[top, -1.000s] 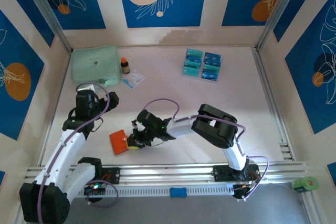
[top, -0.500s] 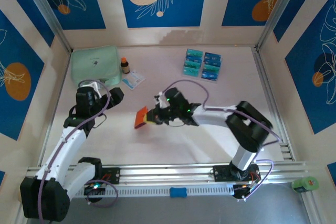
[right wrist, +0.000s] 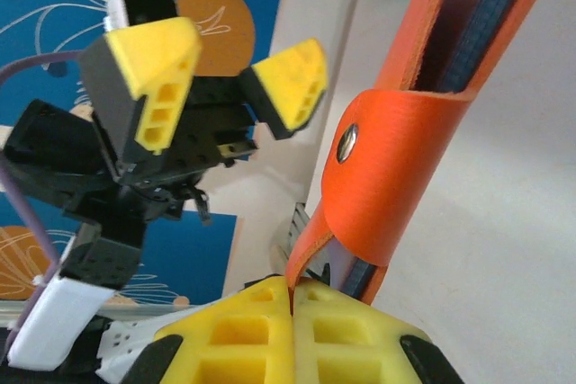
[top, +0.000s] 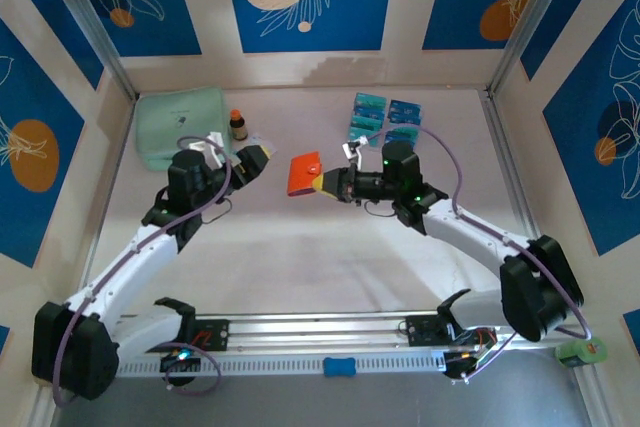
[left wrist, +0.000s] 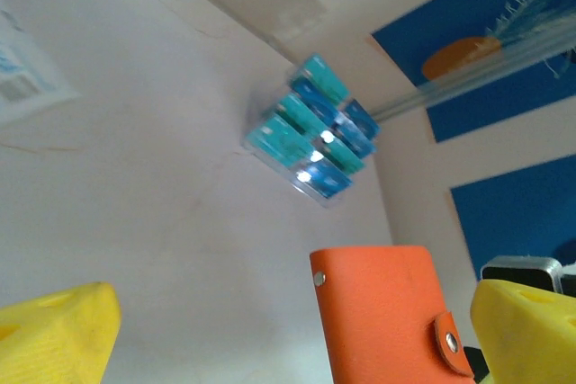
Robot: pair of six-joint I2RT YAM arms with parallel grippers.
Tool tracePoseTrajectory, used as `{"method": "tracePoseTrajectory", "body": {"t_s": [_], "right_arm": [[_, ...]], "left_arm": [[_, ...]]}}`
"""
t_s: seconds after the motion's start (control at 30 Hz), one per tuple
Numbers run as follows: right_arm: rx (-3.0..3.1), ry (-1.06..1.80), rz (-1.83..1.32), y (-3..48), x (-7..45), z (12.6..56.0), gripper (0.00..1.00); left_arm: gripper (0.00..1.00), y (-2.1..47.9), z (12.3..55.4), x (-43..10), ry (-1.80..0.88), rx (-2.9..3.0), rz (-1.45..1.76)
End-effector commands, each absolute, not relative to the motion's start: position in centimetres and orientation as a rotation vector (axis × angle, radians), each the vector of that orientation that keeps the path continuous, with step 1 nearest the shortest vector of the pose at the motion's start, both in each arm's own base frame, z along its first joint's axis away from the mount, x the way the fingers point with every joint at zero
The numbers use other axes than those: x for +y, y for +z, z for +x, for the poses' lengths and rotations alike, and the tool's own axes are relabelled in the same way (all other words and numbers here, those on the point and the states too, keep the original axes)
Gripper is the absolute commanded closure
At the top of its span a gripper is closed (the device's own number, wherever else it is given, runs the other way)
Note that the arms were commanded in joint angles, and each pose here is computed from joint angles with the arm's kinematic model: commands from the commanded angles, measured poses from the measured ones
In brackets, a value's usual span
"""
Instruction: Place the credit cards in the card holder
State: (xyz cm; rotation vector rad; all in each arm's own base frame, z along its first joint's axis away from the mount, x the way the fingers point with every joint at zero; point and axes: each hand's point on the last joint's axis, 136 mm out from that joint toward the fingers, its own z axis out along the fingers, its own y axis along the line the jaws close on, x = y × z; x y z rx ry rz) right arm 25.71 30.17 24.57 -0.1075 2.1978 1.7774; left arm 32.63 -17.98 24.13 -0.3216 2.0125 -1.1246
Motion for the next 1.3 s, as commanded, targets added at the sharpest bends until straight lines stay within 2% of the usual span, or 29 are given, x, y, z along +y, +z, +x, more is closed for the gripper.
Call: {"method": "tracePoseTrajectory", "body": {"t_s": [0.0, 0.37, 0.87, 1.17, 1.27], "right_arm": [[2.13, 1.835, -0.174, 26.3, 29.8, 24.6, 1.0], [2.055, 1.897, -0.196, 27.6, 29.7, 24.1, 1.0], [2.049, 1.922, -0.18, 27.3, 30.3, 24.5, 1.0], [2.055, 1.917, -0.166, 26.9, 30.3, 24.8, 1.0], [2.06, 1.914, -0.157, 26.5, 30.3, 24.8, 1.0]], "left_arm": [[0.02, 27.2, 33.7, -20.0, -1.232, 1.905, -0.328], [0.11, 27.9, 34.7, -24.7, -1.427, 1.843, -0.329], [0.38, 27.5, 34.0, -26.7, -1.545, 1.811, -0.318], [0.51, 27.5, 33.7, -27.6, -1.579, 1.806, -0.296], [0.52, 27.5, 33.6, -27.7, -1.584, 1.805, -0.292]]}}
